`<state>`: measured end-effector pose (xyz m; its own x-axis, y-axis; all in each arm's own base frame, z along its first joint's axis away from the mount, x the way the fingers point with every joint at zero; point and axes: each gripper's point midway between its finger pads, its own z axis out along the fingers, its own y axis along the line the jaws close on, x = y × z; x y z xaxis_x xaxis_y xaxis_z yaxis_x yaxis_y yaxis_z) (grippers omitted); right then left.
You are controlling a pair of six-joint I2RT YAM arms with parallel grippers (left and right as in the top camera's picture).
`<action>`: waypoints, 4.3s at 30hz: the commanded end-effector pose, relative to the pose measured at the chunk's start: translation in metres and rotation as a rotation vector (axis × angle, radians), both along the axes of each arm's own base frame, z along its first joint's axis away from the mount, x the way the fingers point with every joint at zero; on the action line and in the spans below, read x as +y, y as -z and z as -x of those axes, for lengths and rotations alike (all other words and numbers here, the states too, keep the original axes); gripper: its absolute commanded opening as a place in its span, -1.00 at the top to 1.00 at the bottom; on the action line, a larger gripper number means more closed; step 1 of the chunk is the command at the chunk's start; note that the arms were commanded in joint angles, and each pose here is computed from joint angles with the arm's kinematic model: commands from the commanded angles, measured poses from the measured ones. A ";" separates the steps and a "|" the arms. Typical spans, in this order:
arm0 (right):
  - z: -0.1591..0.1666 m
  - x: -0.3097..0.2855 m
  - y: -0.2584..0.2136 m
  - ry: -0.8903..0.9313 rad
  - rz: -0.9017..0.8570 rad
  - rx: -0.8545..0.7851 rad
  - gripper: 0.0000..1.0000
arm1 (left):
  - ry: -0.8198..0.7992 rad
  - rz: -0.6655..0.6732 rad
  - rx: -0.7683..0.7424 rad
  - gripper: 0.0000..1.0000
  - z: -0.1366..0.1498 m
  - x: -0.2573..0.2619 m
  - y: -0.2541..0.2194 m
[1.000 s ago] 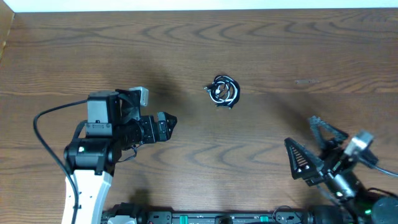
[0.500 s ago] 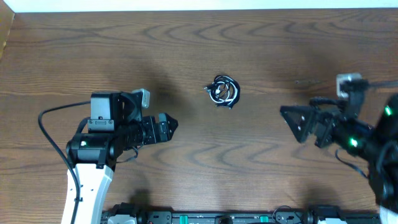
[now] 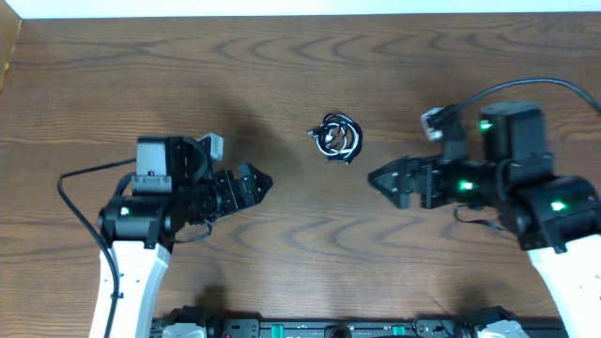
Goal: Untangle cables
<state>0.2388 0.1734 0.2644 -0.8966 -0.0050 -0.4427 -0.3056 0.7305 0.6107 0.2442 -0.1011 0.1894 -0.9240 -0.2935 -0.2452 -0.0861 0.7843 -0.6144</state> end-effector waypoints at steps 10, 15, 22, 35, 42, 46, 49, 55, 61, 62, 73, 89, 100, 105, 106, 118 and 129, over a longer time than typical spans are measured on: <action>-0.036 0.011 0.039 -0.023 0.199 0.193 -0.99 | 0.005 -0.129 0.055 -0.96 -0.029 0.017 -0.024; -0.053 0.021 0.056 0.037 0.171 0.273 -0.98 | 0.007 -0.131 0.101 -0.95 -0.033 0.017 -0.012; -0.074 0.041 0.078 0.013 0.170 0.259 -0.98 | -0.035 -0.250 0.156 -0.95 -0.039 0.037 0.011; -0.132 0.046 0.116 0.180 0.234 0.191 -0.68 | -0.063 -0.350 0.207 -0.96 -0.044 0.053 0.030; -0.157 0.048 0.149 0.227 0.266 0.185 0.03 | -0.063 -0.350 0.207 -0.96 -0.044 0.053 0.030; -0.170 0.053 0.159 0.253 0.242 0.180 0.22 | -0.063 -0.350 0.207 -0.96 -0.044 0.053 0.030; -0.176 0.056 0.163 0.254 0.234 0.165 0.15 | -0.063 -0.350 0.207 -0.95 -0.044 0.053 0.030; -0.180 0.046 0.185 0.294 0.303 0.182 0.20 | -0.063 -0.350 0.207 -0.96 -0.044 0.053 0.030; -0.181 0.039 0.205 0.365 0.309 0.255 0.46 | -0.063 -0.350 0.207 -0.96 -0.044 0.053 0.030; -0.183 0.040 0.205 0.365 0.306 0.250 0.44 | -0.063 -0.350 0.207 -0.96 -0.044 0.053 0.030; -0.186 0.049 0.210 0.342 0.270 0.252 0.84 | -0.063 -0.350 0.207 -0.96 -0.044 0.053 0.030; -0.191 0.072 0.066 0.184 -0.028 0.042 0.97 | -0.063 -0.350 0.207 -0.96 -0.044 0.053 0.030; -0.139 0.060 -0.081 0.138 -0.161 -0.276 0.97 | -0.063 -0.350 0.207 -0.96 -0.044 0.053 0.030; -0.134 0.048 -0.086 0.180 -0.116 -0.305 0.94 | -0.063 -0.350 0.207 -0.96 -0.044 0.053 0.030; -0.137 0.039 -0.077 0.226 -0.068 -0.290 0.73 | -0.063 -0.350 0.207 -0.95 -0.044 0.053 0.030; -0.161 -0.005 0.067 0.395 0.354 0.022 -0.16 | -0.063 -0.350 0.207 -0.95 -0.044 0.053 0.030; -0.185 0.023 0.159 0.262 0.375 0.142 0.07 | -0.063 -0.350 0.207 -0.95 -0.044 0.053 0.030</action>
